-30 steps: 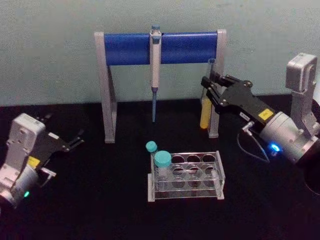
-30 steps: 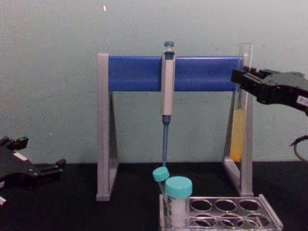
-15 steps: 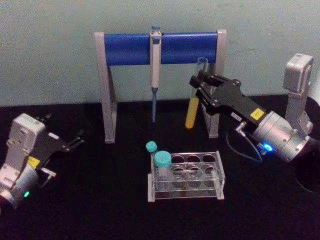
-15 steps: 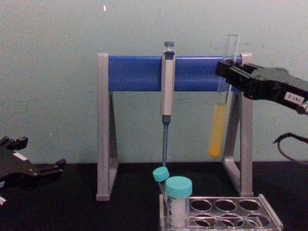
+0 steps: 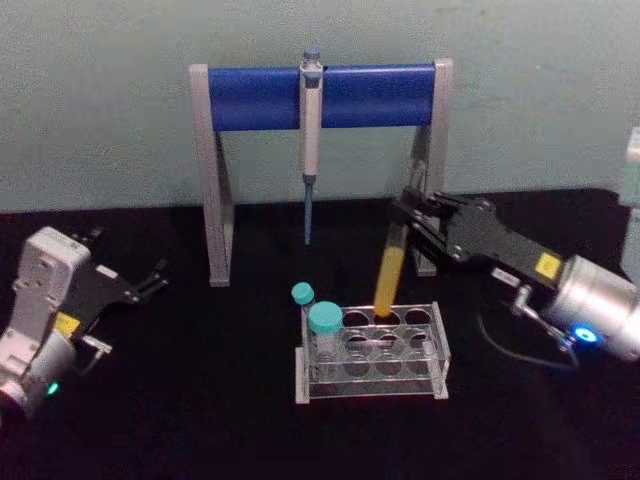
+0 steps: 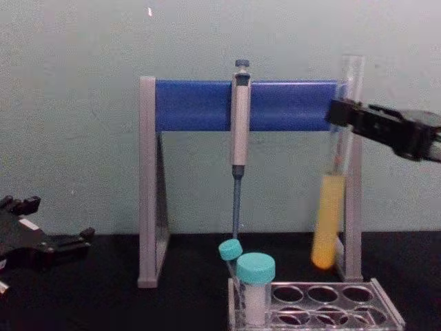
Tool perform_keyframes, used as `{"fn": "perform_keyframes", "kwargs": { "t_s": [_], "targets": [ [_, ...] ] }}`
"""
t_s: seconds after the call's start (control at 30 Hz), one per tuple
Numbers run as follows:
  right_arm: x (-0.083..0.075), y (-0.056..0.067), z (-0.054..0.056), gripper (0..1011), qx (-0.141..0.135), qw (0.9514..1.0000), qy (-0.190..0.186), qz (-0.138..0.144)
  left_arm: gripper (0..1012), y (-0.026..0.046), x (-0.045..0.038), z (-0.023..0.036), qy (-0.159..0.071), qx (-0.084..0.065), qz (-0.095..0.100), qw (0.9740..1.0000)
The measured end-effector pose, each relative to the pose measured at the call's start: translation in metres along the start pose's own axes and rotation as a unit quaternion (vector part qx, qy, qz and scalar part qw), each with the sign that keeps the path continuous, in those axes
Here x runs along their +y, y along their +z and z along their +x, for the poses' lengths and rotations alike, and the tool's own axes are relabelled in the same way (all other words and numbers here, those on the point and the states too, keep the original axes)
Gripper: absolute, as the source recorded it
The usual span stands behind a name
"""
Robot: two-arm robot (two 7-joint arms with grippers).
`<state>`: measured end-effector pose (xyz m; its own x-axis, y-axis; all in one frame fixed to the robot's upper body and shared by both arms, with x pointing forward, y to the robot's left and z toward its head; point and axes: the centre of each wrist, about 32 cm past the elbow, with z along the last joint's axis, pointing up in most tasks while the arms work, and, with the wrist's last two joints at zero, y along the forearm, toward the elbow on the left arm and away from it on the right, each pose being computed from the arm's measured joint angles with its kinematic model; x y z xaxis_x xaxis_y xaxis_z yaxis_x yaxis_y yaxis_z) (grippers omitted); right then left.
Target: Pick up the test tube from the test tube rack, shake it, then place it back into the test tube rack.
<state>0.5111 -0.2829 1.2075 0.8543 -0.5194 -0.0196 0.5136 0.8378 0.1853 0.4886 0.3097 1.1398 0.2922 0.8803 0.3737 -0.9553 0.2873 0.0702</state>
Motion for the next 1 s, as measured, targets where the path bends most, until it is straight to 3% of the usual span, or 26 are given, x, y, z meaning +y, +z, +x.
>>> {"fn": "perform_keyframes", "kwargs": {
  "t_s": [0.2, 0.4, 0.67, 1.0],
  "targets": [
    [-0.024, 0.011, -0.006, 229, -0.009, 0.9990, -0.030, -0.031, 1001, 0.0000, 0.0000, 0.0000, 0.000, 0.000, 0.000, 1.0000],
    [-0.029, 0.016, -0.004, 229, -0.039, 0.9955, -0.069, -0.053, 1001, 0.0000, 0.0000, 0.0000, 0.000, 0.000, 0.000, 1.0000],
    [-0.011, 0.012, 0.009, 229, -0.072, 0.9911, -0.096, -0.056, 1001, 0.0000, 0.0000, 0.0000, 0.000, 0.000, 0.000, 1.0000],
    [0.019, 0.000, 0.017, 229, -0.063, 0.9950, -0.069, -0.034, 1001, 0.0000, 0.0000, 0.0000, 0.000, 0.000, 0.000, 1.0000]
  ]
}}
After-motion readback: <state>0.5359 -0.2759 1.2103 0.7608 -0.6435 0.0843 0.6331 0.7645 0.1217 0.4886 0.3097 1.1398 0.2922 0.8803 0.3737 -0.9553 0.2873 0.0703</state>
